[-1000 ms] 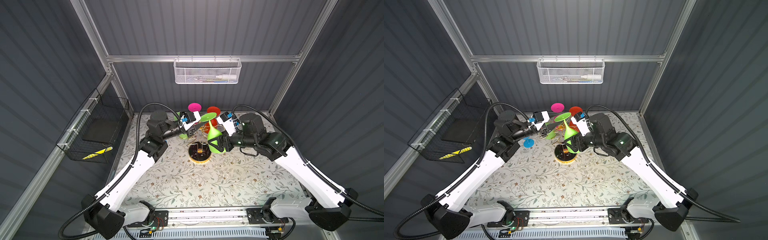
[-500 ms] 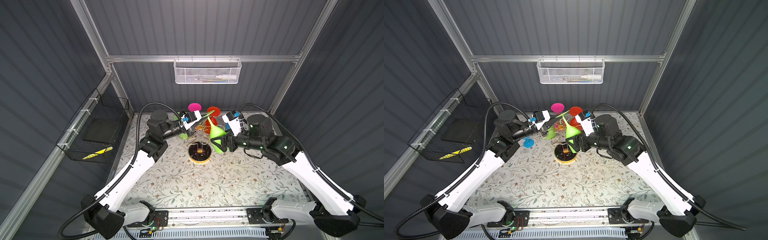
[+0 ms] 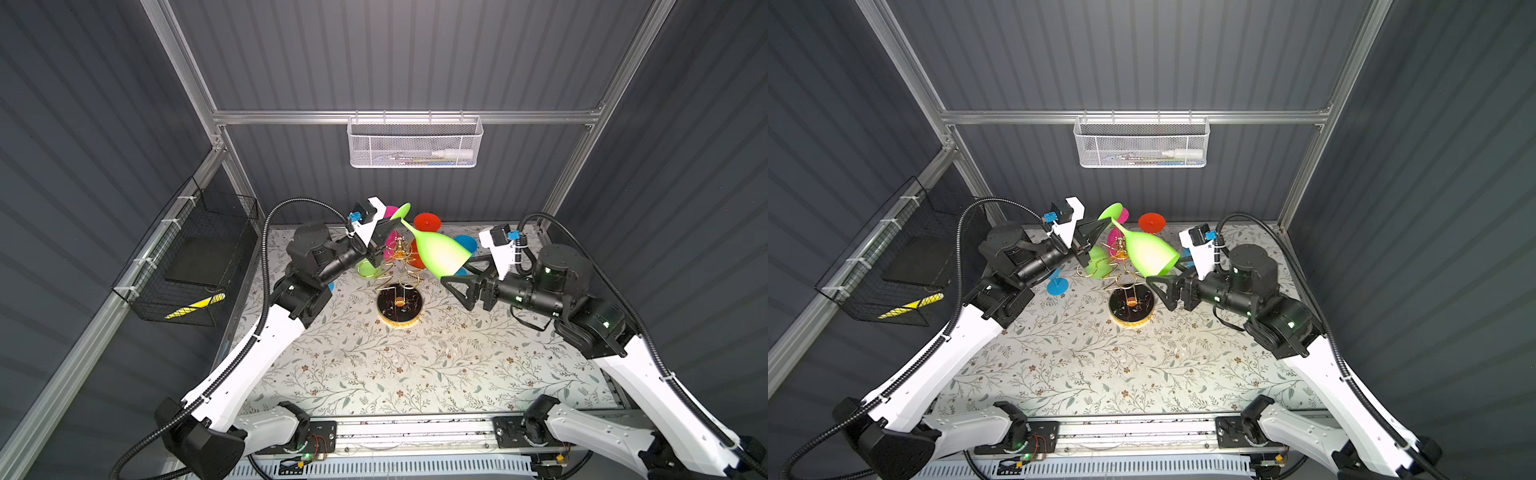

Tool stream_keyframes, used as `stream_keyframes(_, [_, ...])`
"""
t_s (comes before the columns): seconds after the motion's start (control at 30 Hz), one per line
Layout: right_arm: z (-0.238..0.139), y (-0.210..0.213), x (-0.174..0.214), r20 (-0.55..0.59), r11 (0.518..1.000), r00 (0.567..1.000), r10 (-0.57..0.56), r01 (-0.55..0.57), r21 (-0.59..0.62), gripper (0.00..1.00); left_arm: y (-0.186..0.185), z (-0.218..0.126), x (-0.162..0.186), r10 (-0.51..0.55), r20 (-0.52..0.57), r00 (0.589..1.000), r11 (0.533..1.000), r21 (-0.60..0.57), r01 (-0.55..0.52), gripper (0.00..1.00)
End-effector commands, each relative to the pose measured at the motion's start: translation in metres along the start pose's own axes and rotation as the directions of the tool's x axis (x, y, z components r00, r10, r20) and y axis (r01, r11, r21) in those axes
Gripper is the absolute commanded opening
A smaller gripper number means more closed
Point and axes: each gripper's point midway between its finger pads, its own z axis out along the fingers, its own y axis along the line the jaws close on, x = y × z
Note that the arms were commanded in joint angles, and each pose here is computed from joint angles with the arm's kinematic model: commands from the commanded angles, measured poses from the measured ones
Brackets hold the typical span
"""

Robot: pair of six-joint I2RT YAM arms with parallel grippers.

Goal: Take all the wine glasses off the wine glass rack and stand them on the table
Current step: 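Carry the lime-green glass with both grippers away from the rack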

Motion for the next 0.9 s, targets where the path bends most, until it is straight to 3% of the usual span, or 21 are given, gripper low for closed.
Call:
stream_keyframes(0.0, [-0.016, 0.008, -0.013, 0.091, 0.998, 0.995, 0.027, -0.022, -0.063, 0.96, 0.012, -0.010, -0.001, -0.114, 0.005, 0.993, 0.989, -0.092, 0.114, 0.00])
stream_keyframes(0.47, [-0.021, -0.017, -0.025, 0.187, 0.992, 0.975, 0.123, -0.119, -0.029, 0.87, 0.009, -0.012, 0.004, -0.183, 0.005, 0.983, 0.980, -0.082, 0.183, 0.00])
stream_keyframes(0.87, [-0.014, -0.037, -0.032, 0.208, 0.990, 0.969, 0.131, -0.139, 0.026, 0.78, 0.006, -0.016, -0.002, -0.205, 0.017, 0.979, 0.976, -0.069, 0.206, 0.00])
